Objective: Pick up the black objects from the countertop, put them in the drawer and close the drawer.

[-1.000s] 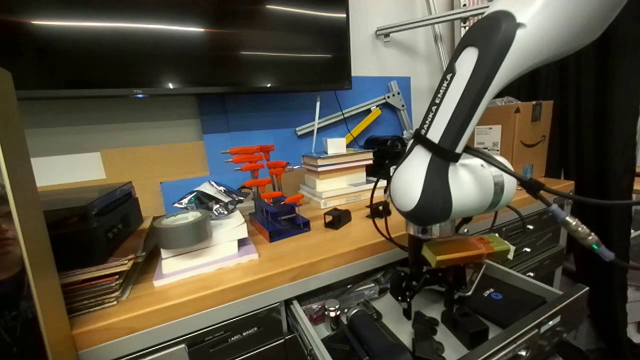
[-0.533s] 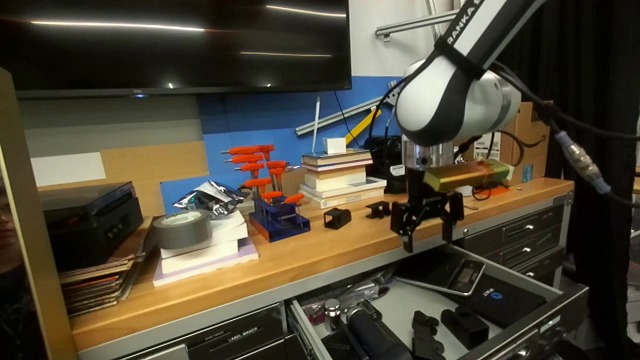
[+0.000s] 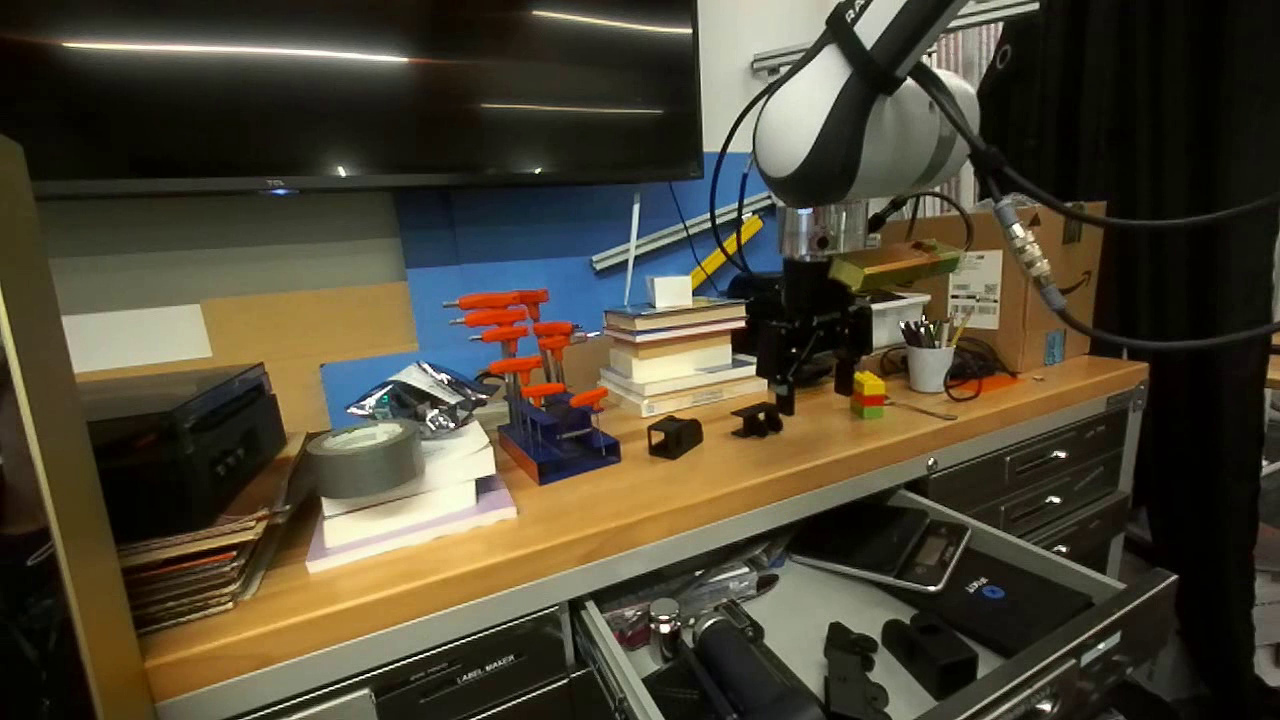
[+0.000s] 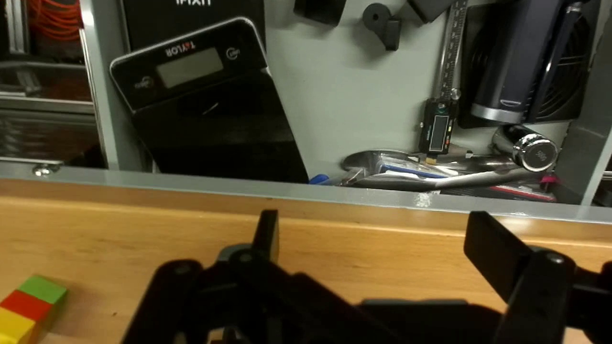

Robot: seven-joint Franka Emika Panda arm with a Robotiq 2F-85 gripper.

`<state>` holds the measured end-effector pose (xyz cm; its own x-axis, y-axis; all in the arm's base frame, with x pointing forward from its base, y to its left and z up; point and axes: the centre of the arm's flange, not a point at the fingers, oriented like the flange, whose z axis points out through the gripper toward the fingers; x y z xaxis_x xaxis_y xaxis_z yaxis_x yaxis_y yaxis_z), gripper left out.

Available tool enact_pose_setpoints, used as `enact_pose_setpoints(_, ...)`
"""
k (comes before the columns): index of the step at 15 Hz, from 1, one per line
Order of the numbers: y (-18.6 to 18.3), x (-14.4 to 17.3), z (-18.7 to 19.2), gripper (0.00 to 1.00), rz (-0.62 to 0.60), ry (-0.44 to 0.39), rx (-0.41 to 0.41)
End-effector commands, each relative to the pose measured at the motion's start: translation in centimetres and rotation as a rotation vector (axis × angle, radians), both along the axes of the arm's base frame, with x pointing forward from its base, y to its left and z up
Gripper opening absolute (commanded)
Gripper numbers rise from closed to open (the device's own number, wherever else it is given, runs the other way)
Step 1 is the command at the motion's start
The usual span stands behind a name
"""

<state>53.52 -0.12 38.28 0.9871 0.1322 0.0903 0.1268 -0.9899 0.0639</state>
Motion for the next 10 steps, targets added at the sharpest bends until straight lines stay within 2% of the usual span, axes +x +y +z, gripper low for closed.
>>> enact_pose_setpoints(1,-2.5,4.4,-0.8,1.0,0.146,0.002,0.023)
enact_pose_setpoints(4,-4.6,6.4,-2.5,1.0,0.223,0.012,0.03)
enact_pose_setpoints(6,-6.5,8.2,-3.2,1.0,0.228,0.002,0.039)
enact_pose_setpoints(10,-9.0,11.2,-3.3,1.0,0.224,-0.078,0.043)
